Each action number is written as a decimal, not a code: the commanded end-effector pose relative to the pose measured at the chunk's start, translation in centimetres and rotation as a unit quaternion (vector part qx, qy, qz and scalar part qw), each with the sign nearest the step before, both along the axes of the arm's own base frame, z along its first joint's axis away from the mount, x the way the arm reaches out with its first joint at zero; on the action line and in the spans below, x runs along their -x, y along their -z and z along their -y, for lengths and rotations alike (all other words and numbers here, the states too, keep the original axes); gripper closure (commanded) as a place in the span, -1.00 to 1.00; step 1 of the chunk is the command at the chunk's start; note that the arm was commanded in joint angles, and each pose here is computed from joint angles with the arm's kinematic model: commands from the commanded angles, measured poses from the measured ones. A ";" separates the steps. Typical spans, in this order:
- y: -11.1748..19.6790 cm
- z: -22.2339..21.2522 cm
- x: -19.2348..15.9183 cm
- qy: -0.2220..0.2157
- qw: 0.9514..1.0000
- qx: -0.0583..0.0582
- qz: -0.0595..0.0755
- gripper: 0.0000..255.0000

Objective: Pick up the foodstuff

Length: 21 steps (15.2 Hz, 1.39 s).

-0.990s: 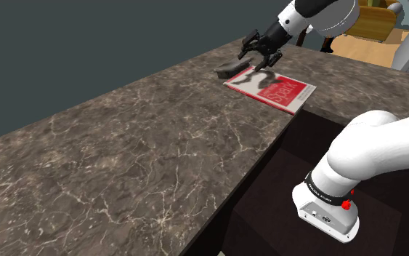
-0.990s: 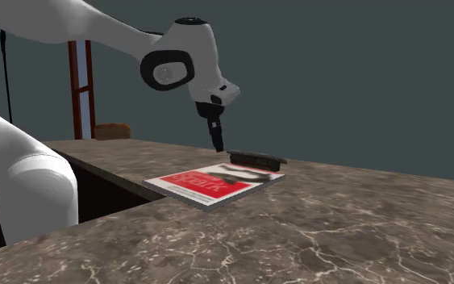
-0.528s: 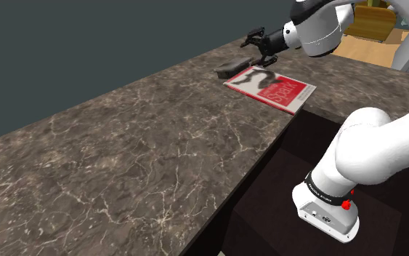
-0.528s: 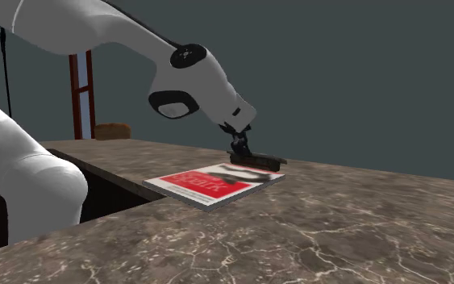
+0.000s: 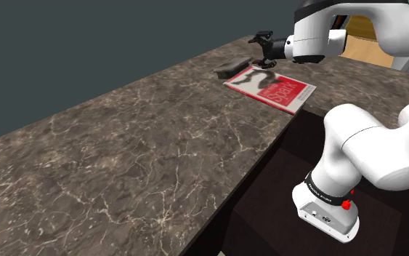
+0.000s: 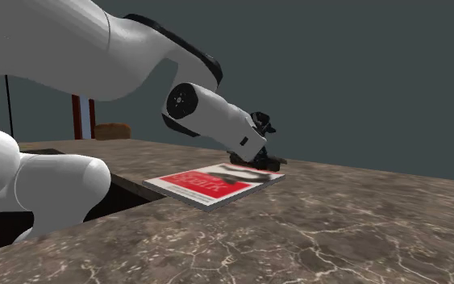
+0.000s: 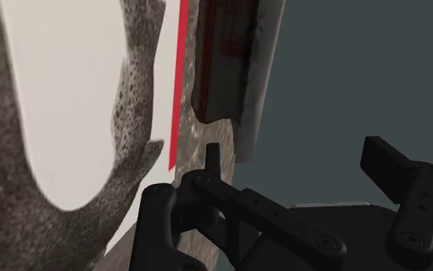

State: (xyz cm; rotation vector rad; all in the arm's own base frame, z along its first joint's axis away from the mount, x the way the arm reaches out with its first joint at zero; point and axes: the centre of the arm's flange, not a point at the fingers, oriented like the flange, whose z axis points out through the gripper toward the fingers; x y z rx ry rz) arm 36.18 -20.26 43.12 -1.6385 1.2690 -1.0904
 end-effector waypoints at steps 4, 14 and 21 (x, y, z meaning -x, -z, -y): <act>2.8 0.0 -0.1 0.003 1.000 -0.001 -0.001 -1.00; 3.0 -0.1 -0.1 0.003 1.000 -0.001 -0.001 1.00; 0.4 0.0 -0.1 0.003 1.000 -0.001 -0.001 1.00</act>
